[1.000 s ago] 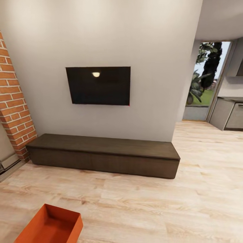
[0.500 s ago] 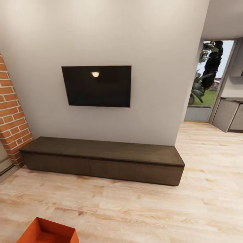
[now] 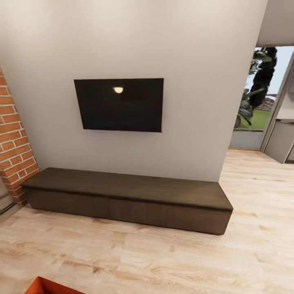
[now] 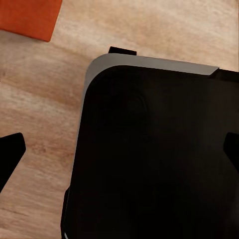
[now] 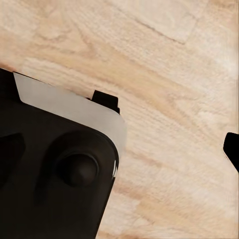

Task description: Move the two storage containers from the living room to the garage. In the garage, place one container on the floor and stack the other container on top of it (either order is fine).

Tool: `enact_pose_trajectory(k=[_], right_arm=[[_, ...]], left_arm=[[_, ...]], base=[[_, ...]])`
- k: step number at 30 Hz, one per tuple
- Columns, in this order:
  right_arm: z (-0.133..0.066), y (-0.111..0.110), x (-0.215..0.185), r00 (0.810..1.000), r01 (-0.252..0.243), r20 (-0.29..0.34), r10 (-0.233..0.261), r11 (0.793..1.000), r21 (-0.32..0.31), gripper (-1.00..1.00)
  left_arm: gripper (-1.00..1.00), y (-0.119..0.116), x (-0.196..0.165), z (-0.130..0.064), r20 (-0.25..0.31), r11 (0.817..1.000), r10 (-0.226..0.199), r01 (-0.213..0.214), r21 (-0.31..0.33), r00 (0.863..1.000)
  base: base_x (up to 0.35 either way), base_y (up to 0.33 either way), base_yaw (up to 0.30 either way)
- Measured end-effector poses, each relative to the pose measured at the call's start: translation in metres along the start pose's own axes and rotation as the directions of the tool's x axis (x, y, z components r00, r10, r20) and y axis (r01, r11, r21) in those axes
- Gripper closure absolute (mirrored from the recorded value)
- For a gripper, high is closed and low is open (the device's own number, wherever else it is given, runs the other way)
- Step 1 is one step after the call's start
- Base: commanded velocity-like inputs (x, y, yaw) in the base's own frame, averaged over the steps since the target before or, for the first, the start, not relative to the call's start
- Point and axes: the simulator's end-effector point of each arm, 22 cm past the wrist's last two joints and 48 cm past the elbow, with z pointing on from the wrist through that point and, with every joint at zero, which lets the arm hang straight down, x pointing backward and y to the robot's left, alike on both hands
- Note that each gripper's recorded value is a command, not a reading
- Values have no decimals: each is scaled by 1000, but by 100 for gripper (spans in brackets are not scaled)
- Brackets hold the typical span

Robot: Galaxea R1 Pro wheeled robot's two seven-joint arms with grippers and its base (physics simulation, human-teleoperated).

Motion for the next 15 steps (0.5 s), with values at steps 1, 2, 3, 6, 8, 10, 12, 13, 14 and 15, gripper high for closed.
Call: enact_pose_trajectory(k=[1, 2, 3, 6, 8, 10, 12, 13, 14, 15], right_arm=[[0, 0, 0, 1000, 0, 0, 0, 1000, 0, -100], [0, 0, 0, 1000, 0, 0, 0, 1000, 0, -100], [0, 0, 0, 1000, 0, 0, 0, 1000, 0, -100], [0, 0, 0, 1000, 0, 0, 0, 1000, 0, -100], [0, 0, 0, 1000, 0, 0, 0, 1000, 1, -100], [0, 0, 0, 1000, 0, 0, 0, 1000, 0, -100], [0, 0, 0, 1000, 0, 0, 0, 1000, 0, -100], [0, 0, 0, 1000, 0, 0, 0, 1000, 0, -100], [0, 0, 0, 1000, -1, 0, 1, 1000, 0, -100], [0, 0, 0, 1000, -1, 0, 1, 1000, 0, -100]], left_arm=[[-100, 0, 0, 0, 0, 1000, 0, 0, 0, 1000], [-100, 0, 0, 0, 0, 1000, 0, 0, 0, 1000], [-100, 0, 0, 0, 0, 1000, 0, 0, 0, 1000], [-100, 0, 0, 0, 0, 1000, 1, -1, 0, 1000], [-100, 0, 0, 0, 0, 1000, 0, 0, 0, 1000], [-100, 0, 0, 0, 0, 1000, 0, 0, 0, 1000], [-100, 0, 0, 0, 0, 1000, 0, 0, 0, 1000], [-100, 0, 0, 0, 0, 1000, 0, 0, 0, 1000], [-100, 0, 0, 0, 0, 1000, 0, 0, 0, 1000], [-100, 0, 0, 0, 0, 1000, 0, 0, 0, 1000]], base=[[38, 0, 246], [30, 0, 250], [19, 0, 257], [6, 0, 265], [2, 0, 268], [1, 0, 269], [0, 0, 269], [0, 0, 269], [0, 0, 269], [0, 0, 269]])
